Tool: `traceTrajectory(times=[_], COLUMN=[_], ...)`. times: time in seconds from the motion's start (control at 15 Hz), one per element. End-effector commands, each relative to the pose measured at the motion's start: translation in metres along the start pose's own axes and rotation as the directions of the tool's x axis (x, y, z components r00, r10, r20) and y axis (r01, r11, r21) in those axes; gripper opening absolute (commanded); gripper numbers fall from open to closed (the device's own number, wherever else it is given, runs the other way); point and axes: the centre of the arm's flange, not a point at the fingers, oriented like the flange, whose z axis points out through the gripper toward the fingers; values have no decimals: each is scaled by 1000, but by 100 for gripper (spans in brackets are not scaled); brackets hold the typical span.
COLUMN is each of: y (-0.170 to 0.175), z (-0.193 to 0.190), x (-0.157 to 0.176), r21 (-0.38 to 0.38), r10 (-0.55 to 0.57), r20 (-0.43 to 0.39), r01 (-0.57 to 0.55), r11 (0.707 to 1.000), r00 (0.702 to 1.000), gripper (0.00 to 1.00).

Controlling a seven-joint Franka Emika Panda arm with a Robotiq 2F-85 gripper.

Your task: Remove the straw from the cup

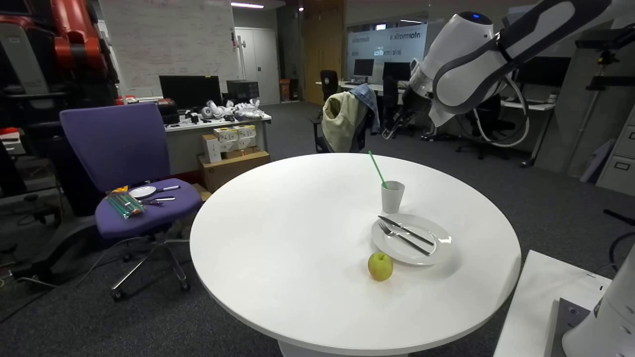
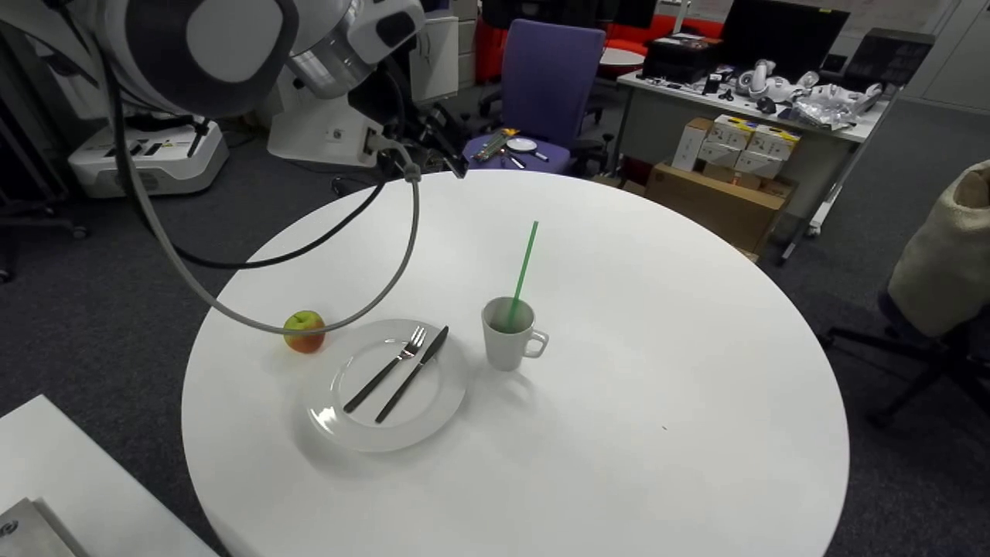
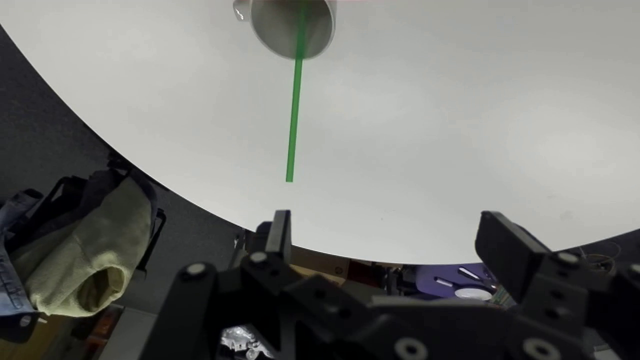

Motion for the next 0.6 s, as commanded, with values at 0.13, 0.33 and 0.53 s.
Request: traceTrajectory(times=[0.13,0.33,0.53], y=[36,47,45], z=[67,95,116], x=[20,27,35], r21=[-89,-110,-80], r10=[80,105,120], r20=[28,36,27], r01=[-77,-100,-117], r11=[993,989,990], r00=[996,994,992], gripper=[100,100,100])
